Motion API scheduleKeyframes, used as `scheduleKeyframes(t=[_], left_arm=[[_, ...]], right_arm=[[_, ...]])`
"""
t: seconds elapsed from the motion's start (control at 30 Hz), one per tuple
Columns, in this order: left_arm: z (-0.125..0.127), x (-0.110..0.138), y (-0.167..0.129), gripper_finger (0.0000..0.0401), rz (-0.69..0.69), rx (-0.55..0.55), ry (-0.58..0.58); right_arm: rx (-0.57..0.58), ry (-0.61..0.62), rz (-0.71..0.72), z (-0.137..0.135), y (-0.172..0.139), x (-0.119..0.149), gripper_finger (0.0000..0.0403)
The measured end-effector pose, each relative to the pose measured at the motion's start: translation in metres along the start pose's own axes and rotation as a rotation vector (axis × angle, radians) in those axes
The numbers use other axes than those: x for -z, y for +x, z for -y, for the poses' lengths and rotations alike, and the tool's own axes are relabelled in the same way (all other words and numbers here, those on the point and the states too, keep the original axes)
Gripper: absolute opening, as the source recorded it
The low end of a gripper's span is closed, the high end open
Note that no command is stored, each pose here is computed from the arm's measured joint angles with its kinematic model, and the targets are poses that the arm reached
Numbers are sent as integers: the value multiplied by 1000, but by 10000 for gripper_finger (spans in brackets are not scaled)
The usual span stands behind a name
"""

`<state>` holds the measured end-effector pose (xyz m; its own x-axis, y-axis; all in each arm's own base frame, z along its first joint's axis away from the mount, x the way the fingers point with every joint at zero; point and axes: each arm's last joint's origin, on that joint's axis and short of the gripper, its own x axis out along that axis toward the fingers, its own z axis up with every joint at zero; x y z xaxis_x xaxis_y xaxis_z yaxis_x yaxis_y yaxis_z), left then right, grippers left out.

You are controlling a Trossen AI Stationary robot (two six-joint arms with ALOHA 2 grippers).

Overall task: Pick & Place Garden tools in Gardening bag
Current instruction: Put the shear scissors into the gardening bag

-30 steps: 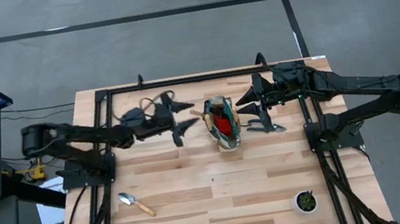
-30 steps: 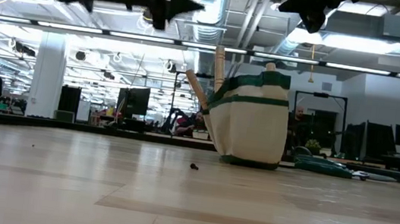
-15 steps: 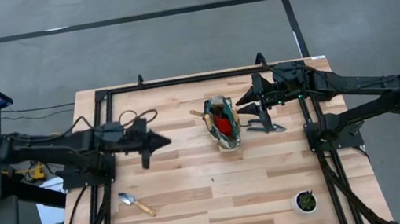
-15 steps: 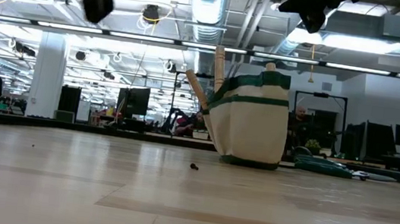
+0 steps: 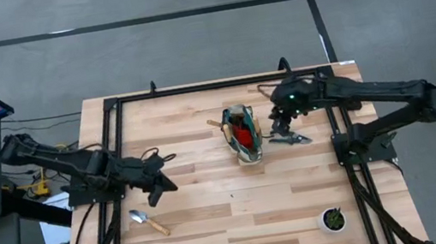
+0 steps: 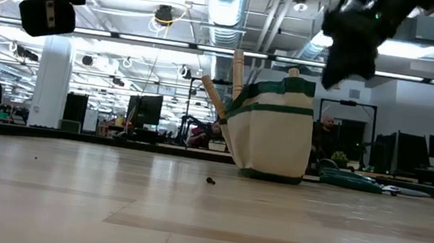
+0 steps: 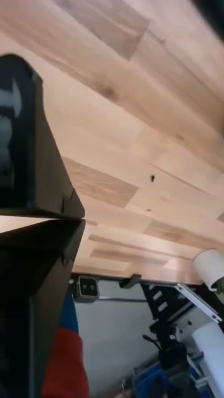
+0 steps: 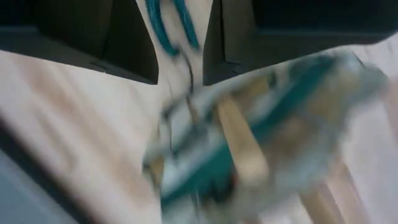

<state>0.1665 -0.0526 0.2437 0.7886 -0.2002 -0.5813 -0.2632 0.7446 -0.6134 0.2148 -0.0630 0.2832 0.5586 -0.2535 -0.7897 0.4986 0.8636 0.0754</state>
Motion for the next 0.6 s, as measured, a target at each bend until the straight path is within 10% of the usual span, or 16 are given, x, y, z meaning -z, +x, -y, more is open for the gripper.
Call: scheduleKeyframes(t=[0.27, 0.6], left_arm=[[1, 2, 0, 1, -8, 6, 2], [1, 2, 0, 1, -7, 5, 9]], right_arm=[[91, -70, -443, 7, 31, 30, 173], [84, -179, -510, 34, 96, 55, 245]])
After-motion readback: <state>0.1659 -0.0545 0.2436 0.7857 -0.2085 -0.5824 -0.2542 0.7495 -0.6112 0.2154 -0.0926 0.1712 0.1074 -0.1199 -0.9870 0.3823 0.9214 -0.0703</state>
